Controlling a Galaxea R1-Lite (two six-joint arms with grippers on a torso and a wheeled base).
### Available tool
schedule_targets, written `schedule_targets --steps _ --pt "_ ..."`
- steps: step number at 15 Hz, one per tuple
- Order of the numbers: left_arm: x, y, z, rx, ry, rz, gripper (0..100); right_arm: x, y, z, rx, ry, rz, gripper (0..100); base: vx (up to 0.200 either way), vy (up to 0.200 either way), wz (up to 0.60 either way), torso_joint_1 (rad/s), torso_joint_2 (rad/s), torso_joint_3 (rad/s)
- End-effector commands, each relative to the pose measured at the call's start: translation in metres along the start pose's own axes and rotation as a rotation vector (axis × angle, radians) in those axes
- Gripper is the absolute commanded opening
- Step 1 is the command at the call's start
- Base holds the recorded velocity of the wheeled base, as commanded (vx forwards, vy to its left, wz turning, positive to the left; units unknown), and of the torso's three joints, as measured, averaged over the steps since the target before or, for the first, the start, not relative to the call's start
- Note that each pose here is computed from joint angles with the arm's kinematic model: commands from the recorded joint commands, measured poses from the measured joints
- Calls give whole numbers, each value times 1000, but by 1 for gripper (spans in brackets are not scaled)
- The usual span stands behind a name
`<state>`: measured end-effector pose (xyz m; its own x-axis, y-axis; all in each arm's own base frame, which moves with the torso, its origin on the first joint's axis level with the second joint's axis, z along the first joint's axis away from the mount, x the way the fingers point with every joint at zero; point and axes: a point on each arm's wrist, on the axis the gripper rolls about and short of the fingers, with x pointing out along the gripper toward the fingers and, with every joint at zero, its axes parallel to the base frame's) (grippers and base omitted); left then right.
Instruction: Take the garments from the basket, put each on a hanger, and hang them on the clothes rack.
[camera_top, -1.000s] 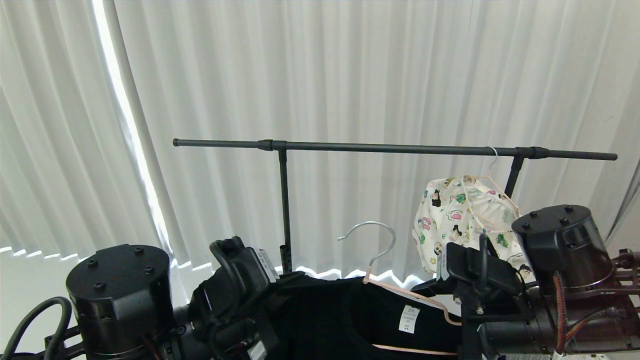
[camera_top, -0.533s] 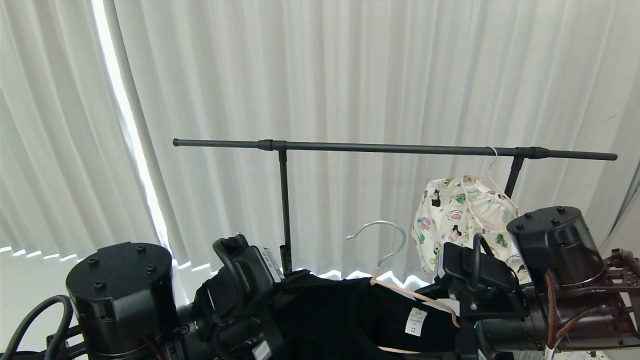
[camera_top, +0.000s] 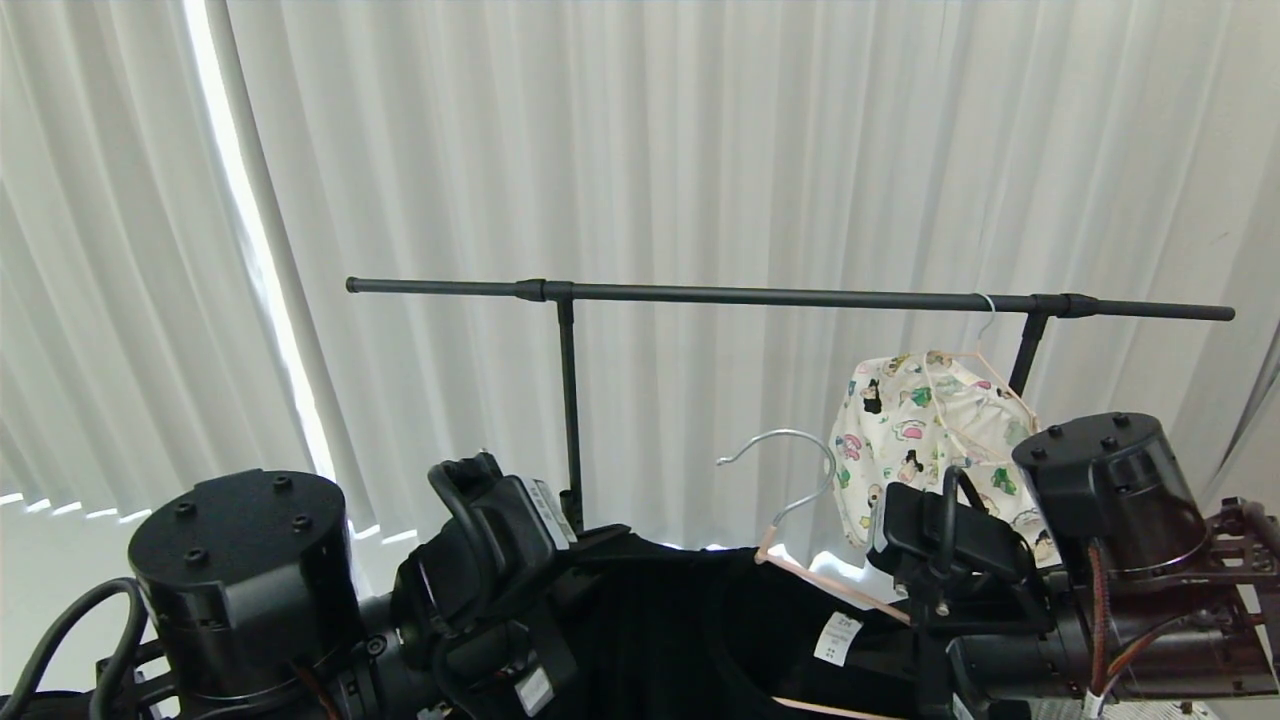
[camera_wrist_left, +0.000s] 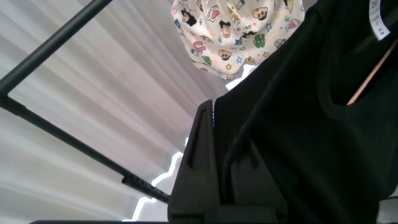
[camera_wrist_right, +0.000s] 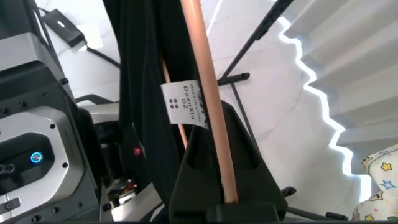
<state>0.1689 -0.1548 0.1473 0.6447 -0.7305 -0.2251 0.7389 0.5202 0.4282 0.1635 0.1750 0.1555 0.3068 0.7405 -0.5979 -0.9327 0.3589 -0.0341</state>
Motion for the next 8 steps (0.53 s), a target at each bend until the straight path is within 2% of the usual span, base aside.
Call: schedule_targets --steps 1,2,8 --pt "-1 0 -1 -2 2 0 0 -1 -1 0 0 -3 -3 0 0 0 0 0 0 0" --pt "0 0 -1 -5 4 1 100 -2 -2 0 1 -5 -13 0 0 0 0 0 0 0" --pt "-6 -5 -9 0 34 -11 100 -15 -24 -5 -1 -19 -105 0 0 0 0 0 0 0"
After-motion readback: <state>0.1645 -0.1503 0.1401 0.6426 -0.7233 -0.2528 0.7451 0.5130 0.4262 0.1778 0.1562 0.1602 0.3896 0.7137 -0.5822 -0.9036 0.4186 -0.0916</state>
